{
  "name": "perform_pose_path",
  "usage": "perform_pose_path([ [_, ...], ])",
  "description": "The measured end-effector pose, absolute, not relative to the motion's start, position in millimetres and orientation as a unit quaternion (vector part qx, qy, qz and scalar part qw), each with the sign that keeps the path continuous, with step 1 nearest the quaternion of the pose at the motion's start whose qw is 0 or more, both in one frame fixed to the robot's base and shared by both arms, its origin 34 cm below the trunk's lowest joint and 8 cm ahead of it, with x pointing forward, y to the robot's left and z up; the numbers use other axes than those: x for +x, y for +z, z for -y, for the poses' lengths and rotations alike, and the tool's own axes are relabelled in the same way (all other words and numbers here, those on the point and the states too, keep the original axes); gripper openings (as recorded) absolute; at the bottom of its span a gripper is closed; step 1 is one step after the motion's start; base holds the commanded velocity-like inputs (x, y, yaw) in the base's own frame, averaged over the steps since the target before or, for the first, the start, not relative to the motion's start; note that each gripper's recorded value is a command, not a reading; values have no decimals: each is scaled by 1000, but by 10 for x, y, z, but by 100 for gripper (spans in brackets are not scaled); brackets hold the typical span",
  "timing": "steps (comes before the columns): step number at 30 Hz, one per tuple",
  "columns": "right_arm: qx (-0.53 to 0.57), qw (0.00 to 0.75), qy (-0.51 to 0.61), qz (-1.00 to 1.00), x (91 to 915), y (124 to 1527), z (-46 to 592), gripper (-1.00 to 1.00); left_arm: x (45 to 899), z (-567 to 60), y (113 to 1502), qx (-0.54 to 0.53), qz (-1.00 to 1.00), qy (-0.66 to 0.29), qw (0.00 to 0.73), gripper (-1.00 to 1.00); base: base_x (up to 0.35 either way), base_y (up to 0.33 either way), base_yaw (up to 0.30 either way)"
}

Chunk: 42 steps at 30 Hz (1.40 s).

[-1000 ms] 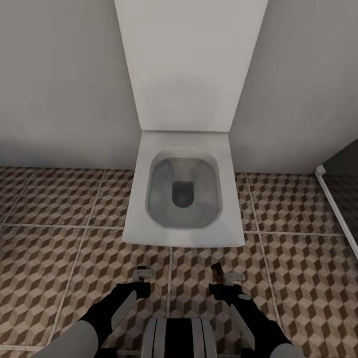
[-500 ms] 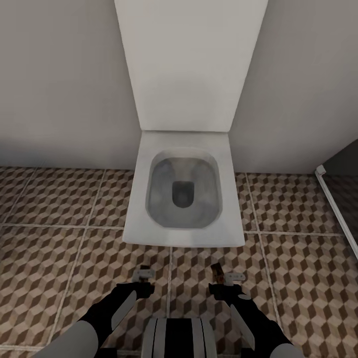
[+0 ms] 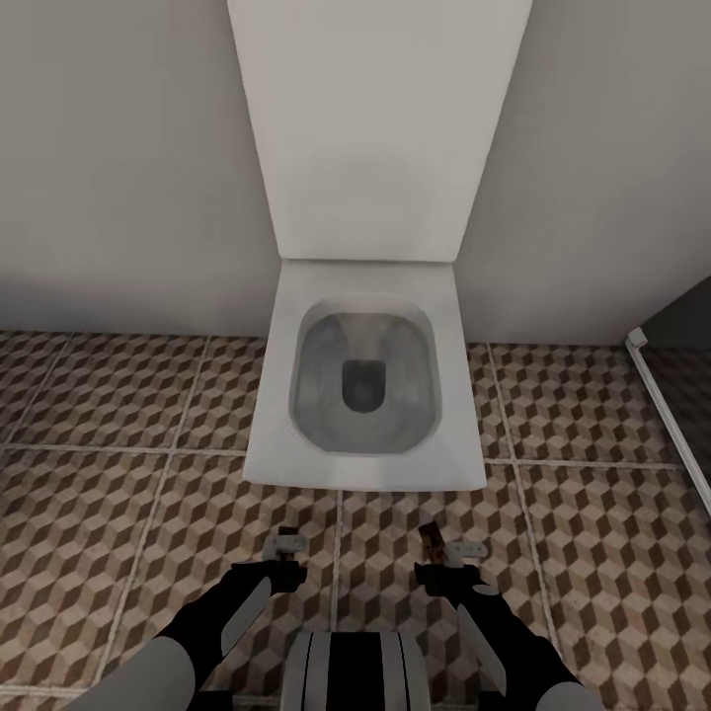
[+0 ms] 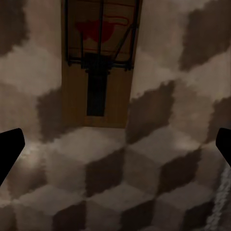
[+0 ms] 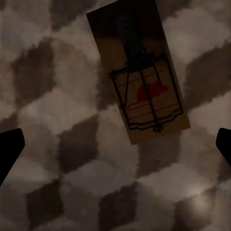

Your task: Take the four mousetraps from the cabinet in the bathroom and place them on the bathroom floor. Make sure all four end up on the same floor surface, and ensure that at least two of them are either under or directly next to the same bathroom sink.

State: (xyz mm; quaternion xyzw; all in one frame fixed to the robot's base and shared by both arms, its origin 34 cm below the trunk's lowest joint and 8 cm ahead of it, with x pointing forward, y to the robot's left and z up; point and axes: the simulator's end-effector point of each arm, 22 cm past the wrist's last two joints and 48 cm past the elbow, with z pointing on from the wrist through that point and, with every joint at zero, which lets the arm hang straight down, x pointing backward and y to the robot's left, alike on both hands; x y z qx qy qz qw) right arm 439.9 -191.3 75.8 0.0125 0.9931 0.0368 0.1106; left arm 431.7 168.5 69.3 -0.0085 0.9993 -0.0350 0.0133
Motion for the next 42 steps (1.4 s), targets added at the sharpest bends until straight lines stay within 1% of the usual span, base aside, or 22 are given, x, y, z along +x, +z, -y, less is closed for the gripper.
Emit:
perform_pose_path([
  [8, 13, 111, 37, -993, 4399, 757, 1913, 100, 4315, -1684, 691, -9, -999, -35, 13, 100, -48, 0, 0],
  [13, 13, 110, 37, -993, 4398, 755, 1913, 100, 4314, -1684, 690, -9, -999, -35, 13, 100, -186, 0, 0],
  [42, 13, 110, 37, -993, 4397, 754, 1913, 100, 4315, -1684, 689, -9, -999, -35, 13, 100, -323, 0, 0],
])
